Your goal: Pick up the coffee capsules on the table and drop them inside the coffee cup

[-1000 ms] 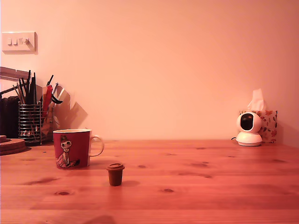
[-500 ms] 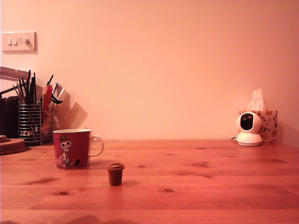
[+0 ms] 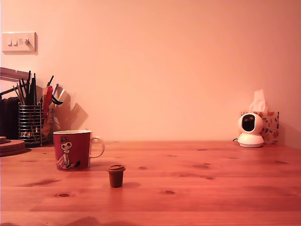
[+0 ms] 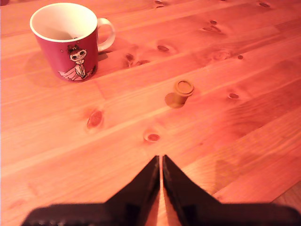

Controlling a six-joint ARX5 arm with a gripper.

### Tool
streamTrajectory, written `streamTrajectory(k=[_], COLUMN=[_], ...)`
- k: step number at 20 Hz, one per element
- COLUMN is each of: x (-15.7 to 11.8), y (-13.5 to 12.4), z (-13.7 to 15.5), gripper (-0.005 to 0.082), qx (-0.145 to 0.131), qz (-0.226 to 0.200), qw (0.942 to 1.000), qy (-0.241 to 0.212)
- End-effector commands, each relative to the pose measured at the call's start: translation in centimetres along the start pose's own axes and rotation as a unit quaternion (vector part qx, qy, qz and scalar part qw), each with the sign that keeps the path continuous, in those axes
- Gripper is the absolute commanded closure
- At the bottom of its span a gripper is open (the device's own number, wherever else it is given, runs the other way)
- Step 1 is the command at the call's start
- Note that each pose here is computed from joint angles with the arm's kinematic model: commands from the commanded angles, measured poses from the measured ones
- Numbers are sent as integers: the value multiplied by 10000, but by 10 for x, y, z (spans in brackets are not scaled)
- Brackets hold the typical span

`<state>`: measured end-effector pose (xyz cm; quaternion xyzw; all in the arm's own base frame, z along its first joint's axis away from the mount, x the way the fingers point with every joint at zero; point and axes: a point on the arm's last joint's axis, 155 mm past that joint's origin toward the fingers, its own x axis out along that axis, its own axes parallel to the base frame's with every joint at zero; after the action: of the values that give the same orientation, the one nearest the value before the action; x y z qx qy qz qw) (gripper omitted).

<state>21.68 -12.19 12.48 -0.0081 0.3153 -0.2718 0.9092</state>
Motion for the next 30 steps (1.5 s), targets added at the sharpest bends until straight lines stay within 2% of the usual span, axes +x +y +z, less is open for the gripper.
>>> streamTrajectory(k=[1,4,8,9,11,12,15,16,17,19,21,25,26,30], x=[3,3,3,3,3,3,5,6,6,10,15,29,33,47], y=[0,2,2,2,2,2,-8,-14,-21,-25,-26,-24,-23,-24], z=[-7,-7,-6,-4,1,0,2,1,1,-3,-11,-21,-22,-21], gripper=[787,774,644,583,389,319,322,322,322,322,322,322,322,322], qx=[15,15,35,149,494,547,1119,1190,1395,1545,1812,2024,2002,2202], qz=[-7,29,28,26,30,34,-238,-420,-609,-755,-869,-996,-1021,-1209], qw=[10000,10000,10000,9999,9987,9984,9933,9919,9882,9851,9796,9735,9735,9672], qy=[47,48,29,-7,-118,-99,-140,-130,-151,-53,97,366,413,388])
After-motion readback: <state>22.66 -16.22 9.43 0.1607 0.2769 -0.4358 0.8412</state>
